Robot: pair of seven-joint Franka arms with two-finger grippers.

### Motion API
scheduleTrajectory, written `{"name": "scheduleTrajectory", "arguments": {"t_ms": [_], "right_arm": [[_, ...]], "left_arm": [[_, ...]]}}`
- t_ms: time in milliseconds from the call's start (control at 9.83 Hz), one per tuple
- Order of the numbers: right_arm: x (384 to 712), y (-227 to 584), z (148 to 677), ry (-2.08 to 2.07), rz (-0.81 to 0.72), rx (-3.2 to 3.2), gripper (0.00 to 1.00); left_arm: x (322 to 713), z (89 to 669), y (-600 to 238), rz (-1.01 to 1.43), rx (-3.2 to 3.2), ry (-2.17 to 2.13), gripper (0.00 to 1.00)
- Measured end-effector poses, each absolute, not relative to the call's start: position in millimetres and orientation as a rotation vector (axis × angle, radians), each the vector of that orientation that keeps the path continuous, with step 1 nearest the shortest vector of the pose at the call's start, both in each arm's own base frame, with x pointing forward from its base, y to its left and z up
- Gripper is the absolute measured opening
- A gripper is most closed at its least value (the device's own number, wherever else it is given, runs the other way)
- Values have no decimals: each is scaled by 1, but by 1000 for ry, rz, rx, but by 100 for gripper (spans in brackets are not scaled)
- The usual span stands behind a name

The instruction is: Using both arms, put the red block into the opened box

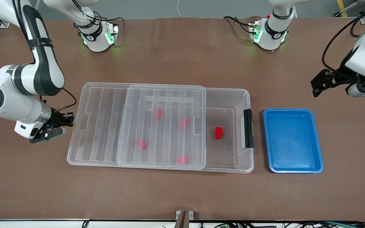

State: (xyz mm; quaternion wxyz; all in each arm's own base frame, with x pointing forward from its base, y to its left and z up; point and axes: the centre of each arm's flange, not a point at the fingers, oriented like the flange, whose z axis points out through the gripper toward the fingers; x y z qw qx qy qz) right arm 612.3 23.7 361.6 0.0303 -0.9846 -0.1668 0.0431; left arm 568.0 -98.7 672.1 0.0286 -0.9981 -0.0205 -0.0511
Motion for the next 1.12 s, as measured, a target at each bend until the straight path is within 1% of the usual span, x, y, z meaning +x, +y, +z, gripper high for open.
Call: {"name": "scheduleTrajectory", "arguments": {"t_ms": [203,407,712,1119], "right_arm": [[612,37,358,-533,131,-3016,1],[612,50,357,-518,122,-2977,1],[610,87,359,-505,97,-2949,1],[603,156,357,-442,71,-2955,1]], "left_arm": [[552,673,-53,-114,-3116,-69,100],[534,664,-34,-64,-3115,-51,100],[509,661,-49,-38,-3103,-13,100],[503,659,-46,10,-3100,-23,100]]}}
